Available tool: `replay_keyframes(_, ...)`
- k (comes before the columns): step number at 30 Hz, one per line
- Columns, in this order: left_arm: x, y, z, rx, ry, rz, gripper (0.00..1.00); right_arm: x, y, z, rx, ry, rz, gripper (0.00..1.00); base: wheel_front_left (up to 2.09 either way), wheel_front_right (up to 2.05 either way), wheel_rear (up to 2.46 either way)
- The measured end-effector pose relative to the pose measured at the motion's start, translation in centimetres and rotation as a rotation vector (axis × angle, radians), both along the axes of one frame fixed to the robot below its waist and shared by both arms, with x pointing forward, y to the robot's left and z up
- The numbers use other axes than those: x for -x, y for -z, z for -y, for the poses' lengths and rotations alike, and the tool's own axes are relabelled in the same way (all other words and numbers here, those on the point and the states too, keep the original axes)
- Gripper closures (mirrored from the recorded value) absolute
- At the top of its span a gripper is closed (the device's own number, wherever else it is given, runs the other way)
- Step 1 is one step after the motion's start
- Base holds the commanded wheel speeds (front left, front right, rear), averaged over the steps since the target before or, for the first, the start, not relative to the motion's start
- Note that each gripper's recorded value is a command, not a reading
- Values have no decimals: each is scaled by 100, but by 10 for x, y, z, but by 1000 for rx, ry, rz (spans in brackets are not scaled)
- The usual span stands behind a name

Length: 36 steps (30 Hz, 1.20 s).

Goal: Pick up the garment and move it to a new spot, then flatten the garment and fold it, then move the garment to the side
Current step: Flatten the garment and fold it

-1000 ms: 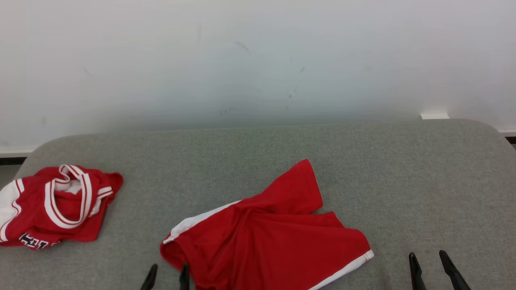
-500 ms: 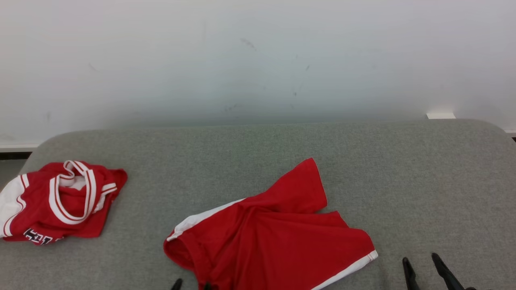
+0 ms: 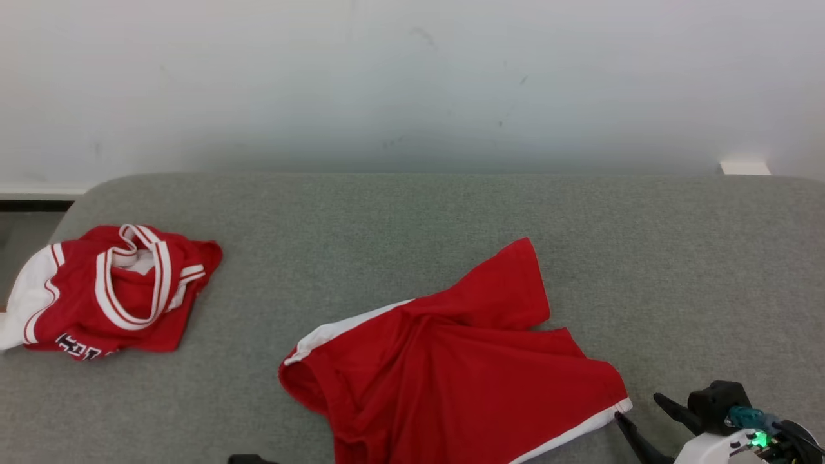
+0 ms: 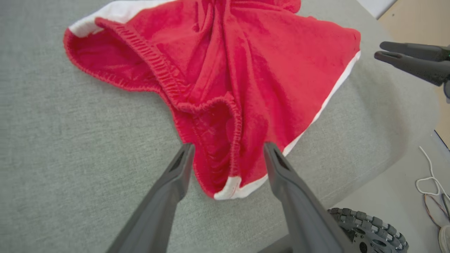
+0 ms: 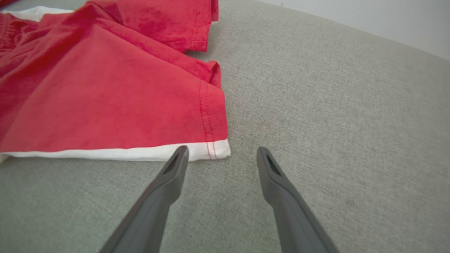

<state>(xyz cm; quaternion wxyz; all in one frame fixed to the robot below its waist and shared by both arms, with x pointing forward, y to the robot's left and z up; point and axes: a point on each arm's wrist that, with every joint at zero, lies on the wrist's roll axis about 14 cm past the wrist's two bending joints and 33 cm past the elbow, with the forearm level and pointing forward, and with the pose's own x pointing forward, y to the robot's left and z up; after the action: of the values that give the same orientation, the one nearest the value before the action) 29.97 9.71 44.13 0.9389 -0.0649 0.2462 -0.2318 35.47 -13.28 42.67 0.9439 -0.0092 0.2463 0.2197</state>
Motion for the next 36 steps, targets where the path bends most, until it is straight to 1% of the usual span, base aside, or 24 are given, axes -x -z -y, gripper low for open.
replay_keyframes(3, 7, 9, 1, -11, 16, -48, 0, -6, 11, -12, 3, -35, -47, 0, 0, 0, 0)
replay_keyframes(6, 14, 17, 7, 3, 31, -91, 0, -9, 21, -22, -8, -57, -83, 0, 0, 0, 0)
replay_keyframes(14, 11, 31, 10, -13, 56, -117, 0, -17, 39, -31, 3, -89, -128, 0, 0, 0, 0)
replay_keyframes(20, 11, 41, 15, -8, 75, -146, 0, -19, 43, -33, -4, -95, -130, 0, 0, 0, 0)
replay_keyframes(28, 8, 57, 9, -51, 87, -179, 0, -20, 44, -33, -16, -90, -128, 0, 0, 0, 0)
replay_keyframes(32, 10, 61, 9, -55, 98, -197, 0, -17, 46, -36, -21, -100, -146, 0, 0, 0, 0)
replay_keyframes(33, 10, 62, 10, -53, 102, -202, 20, -16, 46, -38, -21, -105, -154, 0, 0, 0, 0)
replay_keyframes(34, 11, 64, 11, -52, 107, -210, 53, -15, 47, -39, -16, -113, -163, 0, 0, 0, 0)
replay_keyframes(35, 11, 64, 12, -45, 107, -217, 73, -13, 48, -40, -18, -119, -176, 3, 0, 0, 0)
replay_keyframes(36, 11, 65, 12, -41, 108, -222, 92, -11, 47, -44, -30, -125, -186, 31, 0, 0, 0)
